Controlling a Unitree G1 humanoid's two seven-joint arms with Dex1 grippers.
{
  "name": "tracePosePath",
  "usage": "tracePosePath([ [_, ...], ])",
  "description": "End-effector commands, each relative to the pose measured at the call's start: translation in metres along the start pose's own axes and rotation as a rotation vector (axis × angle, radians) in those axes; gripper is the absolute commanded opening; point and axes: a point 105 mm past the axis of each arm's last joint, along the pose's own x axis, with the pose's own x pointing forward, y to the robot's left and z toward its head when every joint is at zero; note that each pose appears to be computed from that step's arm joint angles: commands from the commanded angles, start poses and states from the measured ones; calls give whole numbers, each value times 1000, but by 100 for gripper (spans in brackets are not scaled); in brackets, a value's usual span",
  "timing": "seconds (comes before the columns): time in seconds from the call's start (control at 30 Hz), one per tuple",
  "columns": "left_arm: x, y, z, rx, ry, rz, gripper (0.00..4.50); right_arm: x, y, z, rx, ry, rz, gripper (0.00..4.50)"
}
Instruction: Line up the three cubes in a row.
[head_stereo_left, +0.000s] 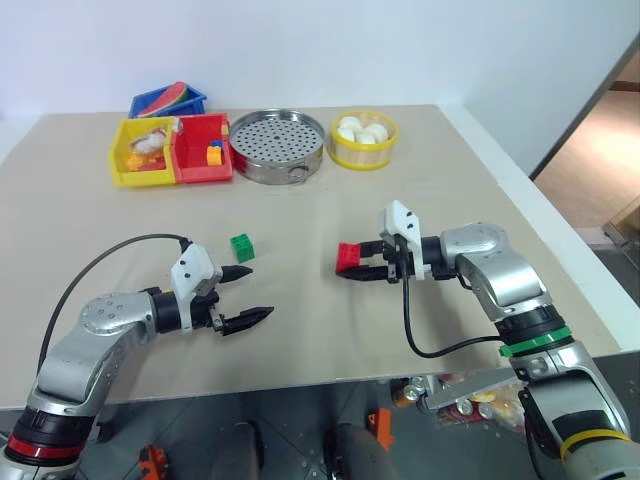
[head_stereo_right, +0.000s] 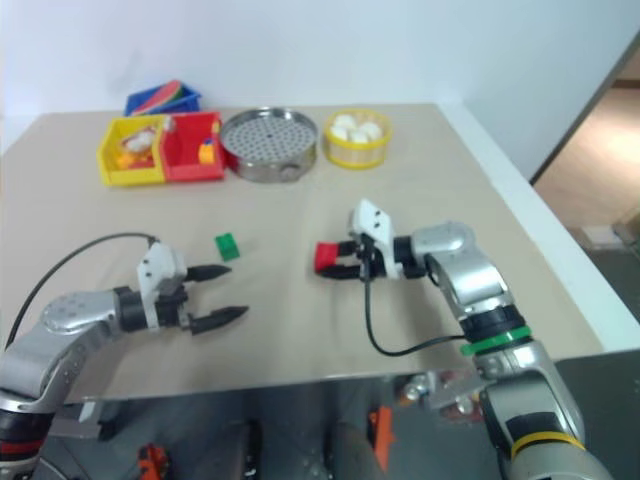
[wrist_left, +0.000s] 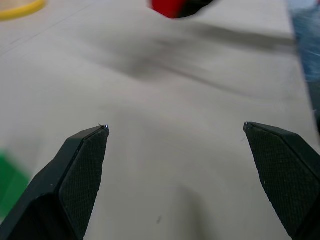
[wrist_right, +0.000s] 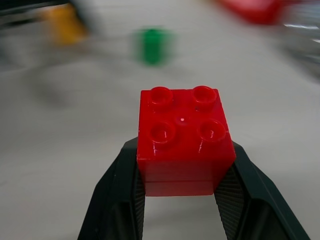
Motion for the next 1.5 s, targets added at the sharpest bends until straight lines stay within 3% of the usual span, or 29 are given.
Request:
tracePosePath([
  [0.03, -8, 3, 15, 49, -36, 68, 450, 4, -1, -9, -77, 60, 100, 160],
  [0.57, -10, -5, 18, 33, -41, 114, 450, 7, -20, -28, -67, 77, 120, 160],
  [0.7, -7, -5, 20, 36, -43, 102, 450, 3, -20, -35, -63, 101, 120, 294],
  [0.83, -9, 3, 22, 17, -53, 143, 450, -5, -23, -23, -92, 56, 100, 433],
  [0.87, -11, 8, 23, 13, -54, 171, 450, -7, -23, -19, -105, 48, 96, 446],
  [1.1, -26, 62, 45, 32, -31, 422, 450, -20, -15, 29, -154, -97, 28, 446],
  [1.27, -29, 84, 51, 90, 17, 359, 450, -15, 6, 44, -201, -121, 32, 446],
  [1.4, -20, 95, 42, 100, 94, 213, 450, -13, 6, 48, -248, -119, 5, 446],
  [1.5, -11, 99, 43, 39, 71, 130, 450, -14, 4, 49, -277, -114, -24, 446],
])
